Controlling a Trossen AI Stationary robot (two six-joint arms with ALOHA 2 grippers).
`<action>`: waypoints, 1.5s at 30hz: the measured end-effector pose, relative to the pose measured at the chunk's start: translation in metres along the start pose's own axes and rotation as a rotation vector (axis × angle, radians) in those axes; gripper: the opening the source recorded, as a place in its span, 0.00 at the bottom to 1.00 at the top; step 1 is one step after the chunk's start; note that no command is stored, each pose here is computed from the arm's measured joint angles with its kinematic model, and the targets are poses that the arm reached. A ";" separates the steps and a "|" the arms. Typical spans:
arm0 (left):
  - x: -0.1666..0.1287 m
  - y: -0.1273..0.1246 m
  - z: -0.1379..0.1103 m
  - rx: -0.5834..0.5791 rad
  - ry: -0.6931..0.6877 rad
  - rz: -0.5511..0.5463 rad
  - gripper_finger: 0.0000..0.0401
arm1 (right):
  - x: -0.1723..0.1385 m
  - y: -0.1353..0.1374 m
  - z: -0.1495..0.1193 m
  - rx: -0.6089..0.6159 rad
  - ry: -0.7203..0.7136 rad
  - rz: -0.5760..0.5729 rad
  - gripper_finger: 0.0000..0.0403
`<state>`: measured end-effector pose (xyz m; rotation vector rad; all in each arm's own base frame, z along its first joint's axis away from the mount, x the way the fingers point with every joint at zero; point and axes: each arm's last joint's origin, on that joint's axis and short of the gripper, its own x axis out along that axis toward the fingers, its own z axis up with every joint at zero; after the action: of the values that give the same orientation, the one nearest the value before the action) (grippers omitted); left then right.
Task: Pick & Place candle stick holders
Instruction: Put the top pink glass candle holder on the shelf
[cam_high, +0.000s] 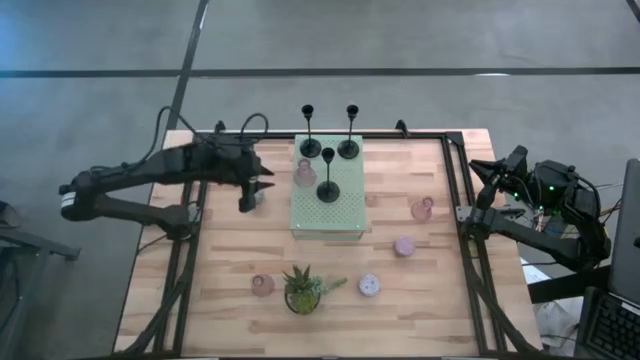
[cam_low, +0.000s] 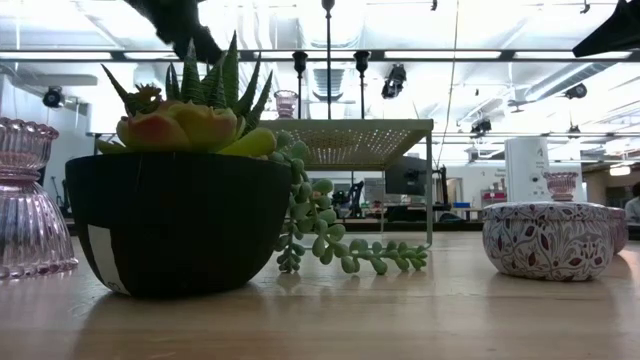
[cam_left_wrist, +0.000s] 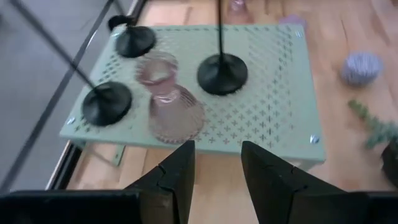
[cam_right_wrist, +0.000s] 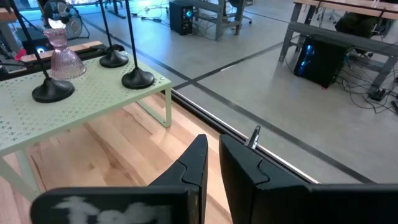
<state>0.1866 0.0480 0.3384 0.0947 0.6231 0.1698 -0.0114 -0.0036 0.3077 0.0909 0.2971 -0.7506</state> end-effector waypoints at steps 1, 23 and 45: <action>0.004 -0.001 -0.003 0.029 0.000 -0.010 0.34 | 0.000 0.000 0.000 0.000 0.000 0.000 0.08; 0.066 0.009 -0.001 0.235 0.022 -0.043 0.34 | 0.000 0.000 0.000 0.000 0.000 0.000 0.08; 0.070 0.014 -0.012 -0.076 -0.037 0.110 0.34 | 0.000 0.000 0.000 0.000 0.000 0.000 0.08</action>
<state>0.2334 0.0754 0.2911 0.0590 0.5742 0.2975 -0.0115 -0.0036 0.3077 0.0909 0.2971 -0.7502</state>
